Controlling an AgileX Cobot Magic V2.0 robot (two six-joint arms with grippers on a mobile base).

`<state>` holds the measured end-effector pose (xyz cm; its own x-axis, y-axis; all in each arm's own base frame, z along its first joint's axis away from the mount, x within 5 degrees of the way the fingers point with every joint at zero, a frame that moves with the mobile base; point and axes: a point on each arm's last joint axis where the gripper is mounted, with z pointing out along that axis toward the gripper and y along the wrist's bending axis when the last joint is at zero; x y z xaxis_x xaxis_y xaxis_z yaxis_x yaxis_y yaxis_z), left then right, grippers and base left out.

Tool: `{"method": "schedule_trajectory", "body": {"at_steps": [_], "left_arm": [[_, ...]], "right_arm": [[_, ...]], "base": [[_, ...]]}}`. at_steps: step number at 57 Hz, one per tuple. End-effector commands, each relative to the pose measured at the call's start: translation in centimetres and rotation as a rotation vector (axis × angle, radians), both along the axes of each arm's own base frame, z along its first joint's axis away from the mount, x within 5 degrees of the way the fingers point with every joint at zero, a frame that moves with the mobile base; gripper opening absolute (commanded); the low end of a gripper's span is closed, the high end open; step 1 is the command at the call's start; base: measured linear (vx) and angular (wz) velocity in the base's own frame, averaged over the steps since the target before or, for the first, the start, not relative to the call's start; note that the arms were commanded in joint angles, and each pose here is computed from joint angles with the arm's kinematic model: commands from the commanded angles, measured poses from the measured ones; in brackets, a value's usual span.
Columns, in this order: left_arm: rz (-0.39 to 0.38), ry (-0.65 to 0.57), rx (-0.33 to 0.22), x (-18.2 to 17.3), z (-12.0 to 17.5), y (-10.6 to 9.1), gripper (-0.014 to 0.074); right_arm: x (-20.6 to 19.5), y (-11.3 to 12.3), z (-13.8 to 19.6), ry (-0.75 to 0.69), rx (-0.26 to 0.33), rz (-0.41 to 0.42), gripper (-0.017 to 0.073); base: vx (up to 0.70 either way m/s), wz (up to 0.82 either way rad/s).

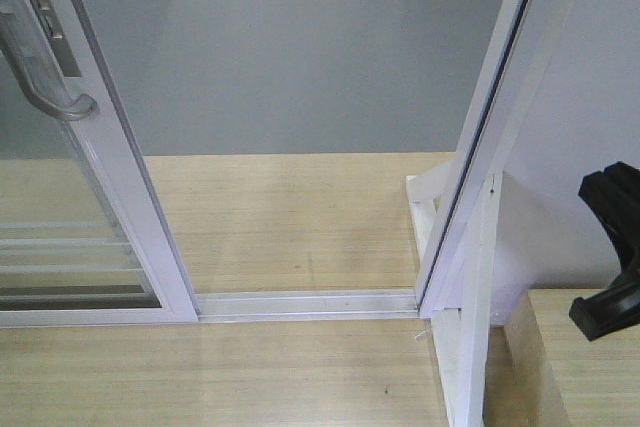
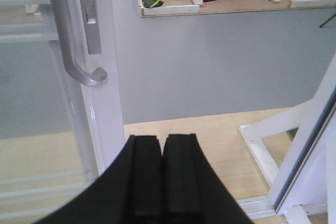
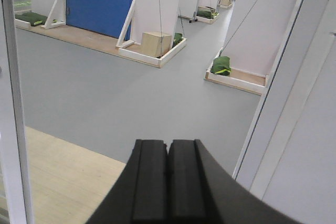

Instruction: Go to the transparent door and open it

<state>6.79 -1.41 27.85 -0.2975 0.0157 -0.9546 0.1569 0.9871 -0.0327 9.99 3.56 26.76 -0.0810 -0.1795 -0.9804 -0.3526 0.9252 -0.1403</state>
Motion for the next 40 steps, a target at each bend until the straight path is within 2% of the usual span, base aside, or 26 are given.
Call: {"method": "schedule_trajectory", "body": {"at_steps": [1,14,40], "left_arm": [[-0.021,-0.095,-0.034,0.1,1.1,-0.3,-0.0006],[-0.027,-0.111,-0.06,0.2,1.1,-0.4,-0.0006],[-0.096,0.043,-0.049,-0.3,-0.2,-0.9,-0.0006]], "right_arm": [[0.0,-0.4,1.4,-0.108,0.019,-0.037,-0.0004],[0.1,-0.5,1.7,-0.14,0.029,-0.052,-0.0004],[0.1,-0.5,1.7,-0.137,0.028,-0.05,-0.0004]], "base": [[0.0,0.0],[0.0,0.0],[0.0,0.0]]}}
